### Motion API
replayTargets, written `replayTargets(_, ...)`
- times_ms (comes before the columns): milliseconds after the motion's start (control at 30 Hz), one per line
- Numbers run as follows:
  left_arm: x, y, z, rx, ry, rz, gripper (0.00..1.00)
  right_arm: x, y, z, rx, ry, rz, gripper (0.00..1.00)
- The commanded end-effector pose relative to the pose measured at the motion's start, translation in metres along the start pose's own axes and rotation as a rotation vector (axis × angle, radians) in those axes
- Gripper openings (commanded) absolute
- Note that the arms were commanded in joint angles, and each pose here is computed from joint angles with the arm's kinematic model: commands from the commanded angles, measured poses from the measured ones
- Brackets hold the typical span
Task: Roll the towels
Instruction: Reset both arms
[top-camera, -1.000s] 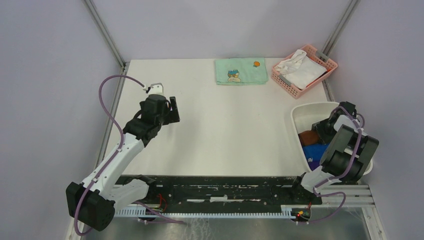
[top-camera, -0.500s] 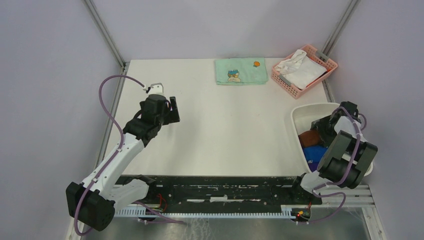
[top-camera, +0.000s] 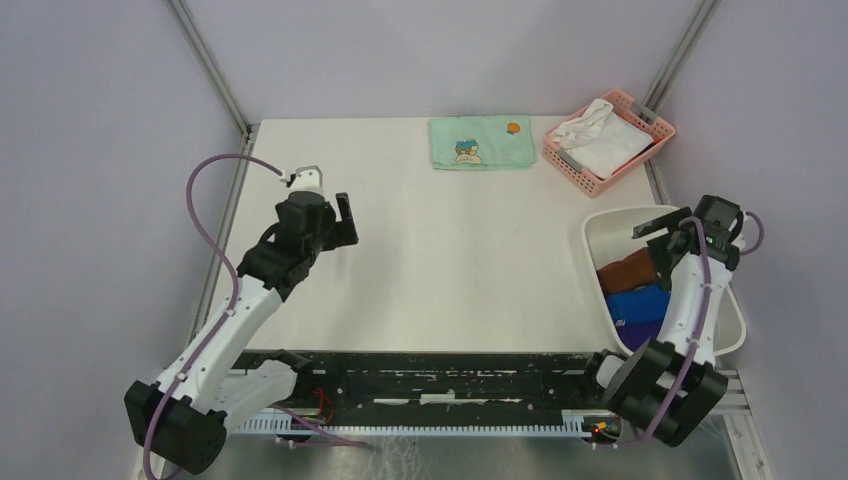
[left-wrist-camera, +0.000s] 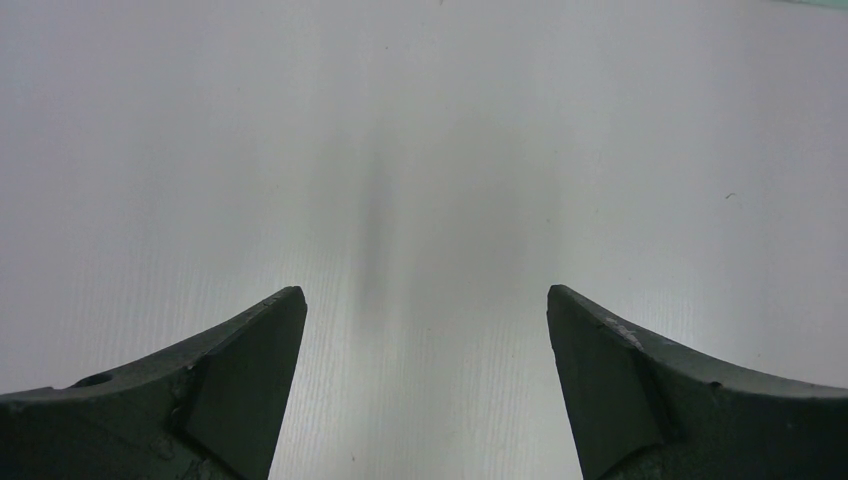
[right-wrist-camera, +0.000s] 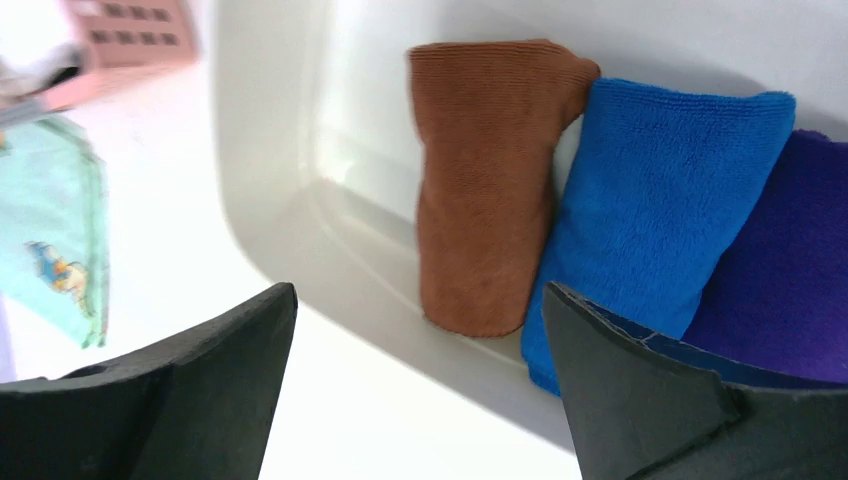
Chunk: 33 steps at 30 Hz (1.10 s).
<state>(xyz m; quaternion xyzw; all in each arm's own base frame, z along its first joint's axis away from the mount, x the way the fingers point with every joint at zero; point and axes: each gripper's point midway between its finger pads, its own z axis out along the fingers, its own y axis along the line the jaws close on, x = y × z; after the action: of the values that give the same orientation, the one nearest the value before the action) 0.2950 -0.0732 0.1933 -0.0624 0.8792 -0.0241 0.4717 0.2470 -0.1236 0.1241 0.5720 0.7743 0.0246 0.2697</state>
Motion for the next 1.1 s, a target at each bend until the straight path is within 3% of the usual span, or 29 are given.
replayTargets(0, -0.043, -0.009, -0.033, 0.081, -0.141, -0.055, 0.97, -0.021, 0.027, -0.067, -0.173, -0.134, -0.085, 1.0)
replayTargets(100, -0.058, -0.006, -0.057, 0.107, -0.21, -0.097, 0.99, -0.021, 0.048, -0.104, -0.296, -0.195, -0.17, 1.0)
replayTargets(200, -0.068, 0.001, -0.082, 0.128, -0.278, -0.129, 0.99, -0.013, 0.074, -0.141, -0.4, -0.251, -0.353, 1.0)
replayTargets(333, -0.072, 0.013, -0.111, 0.141, -0.355, -0.162, 0.99, 0.006, 0.094, -0.199, -0.527, -0.396, -0.622, 1.0)
replayTargets(400, -0.072, 0.02, -0.121, 0.138, -0.39, -0.174, 0.99, 0.008, 0.088, -0.221, -0.583, -0.49, -0.674, 1.0)
replayTargets(533, -0.066, 0.035, -0.136, 0.118, -0.442, -0.2, 0.99, 0.016, 0.071, -0.239, -0.668, -0.6, -0.693, 1.0)
replayTargets(1067, -0.028, 0.044, -0.112, 0.085, -0.41, -0.217, 0.99, 0.022, 0.036, -0.21, -0.64, -0.693, -0.615, 1.0)
